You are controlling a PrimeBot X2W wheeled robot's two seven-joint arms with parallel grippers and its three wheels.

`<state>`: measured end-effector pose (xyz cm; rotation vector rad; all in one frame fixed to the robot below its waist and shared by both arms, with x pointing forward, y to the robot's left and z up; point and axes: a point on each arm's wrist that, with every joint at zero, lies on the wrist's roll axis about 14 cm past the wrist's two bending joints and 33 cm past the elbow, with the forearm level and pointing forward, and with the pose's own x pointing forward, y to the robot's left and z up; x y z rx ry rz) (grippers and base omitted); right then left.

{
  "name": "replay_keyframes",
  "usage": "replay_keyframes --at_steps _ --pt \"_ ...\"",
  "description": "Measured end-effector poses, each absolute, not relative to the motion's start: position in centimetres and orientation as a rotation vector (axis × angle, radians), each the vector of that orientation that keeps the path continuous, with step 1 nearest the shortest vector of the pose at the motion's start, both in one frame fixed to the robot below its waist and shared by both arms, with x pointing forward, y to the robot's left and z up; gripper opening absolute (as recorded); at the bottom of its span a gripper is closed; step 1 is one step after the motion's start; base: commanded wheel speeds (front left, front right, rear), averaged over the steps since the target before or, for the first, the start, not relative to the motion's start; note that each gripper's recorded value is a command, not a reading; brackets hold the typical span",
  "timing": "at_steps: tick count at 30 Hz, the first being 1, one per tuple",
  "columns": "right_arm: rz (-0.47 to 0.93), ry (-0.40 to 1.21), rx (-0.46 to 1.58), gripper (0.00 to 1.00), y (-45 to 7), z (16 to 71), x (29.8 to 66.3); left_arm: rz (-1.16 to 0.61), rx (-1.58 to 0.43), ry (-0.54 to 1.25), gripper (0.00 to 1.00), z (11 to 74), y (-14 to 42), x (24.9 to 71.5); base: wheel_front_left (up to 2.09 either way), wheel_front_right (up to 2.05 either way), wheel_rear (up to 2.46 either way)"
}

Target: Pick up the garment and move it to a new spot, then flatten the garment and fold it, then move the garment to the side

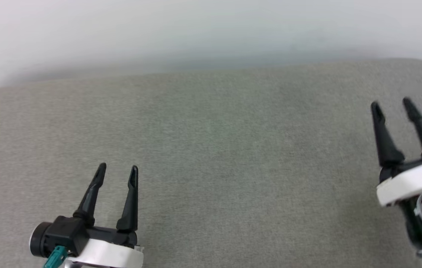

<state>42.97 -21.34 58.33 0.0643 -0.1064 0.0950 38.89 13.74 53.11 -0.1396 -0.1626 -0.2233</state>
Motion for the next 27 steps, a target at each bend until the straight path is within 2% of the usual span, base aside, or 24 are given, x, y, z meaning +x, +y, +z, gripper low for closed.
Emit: replay_keyframes --at_steps 7,14,27 --pt "0.113 -0.124 0.208 1.00 -18.0 55.7 40.1 -0.160 -0.150 -0.164 1.00 53.3 15.4 36.9 0.00 0.00 0.00" --pt "0.115 -0.098 0.261 1.00 -16.9 53.5 38.5 -0.129 -0.142 -0.168 1.00 53.4 16.4 36.3 0.00 0.00 0.00" --pt "0.105 -0.070 0.264 1.00 -16.9 51.9 38.1 -0.119 -0.130 -0.122 1.00 51.9 16.5 36.2 0.00 0.00 0.00"
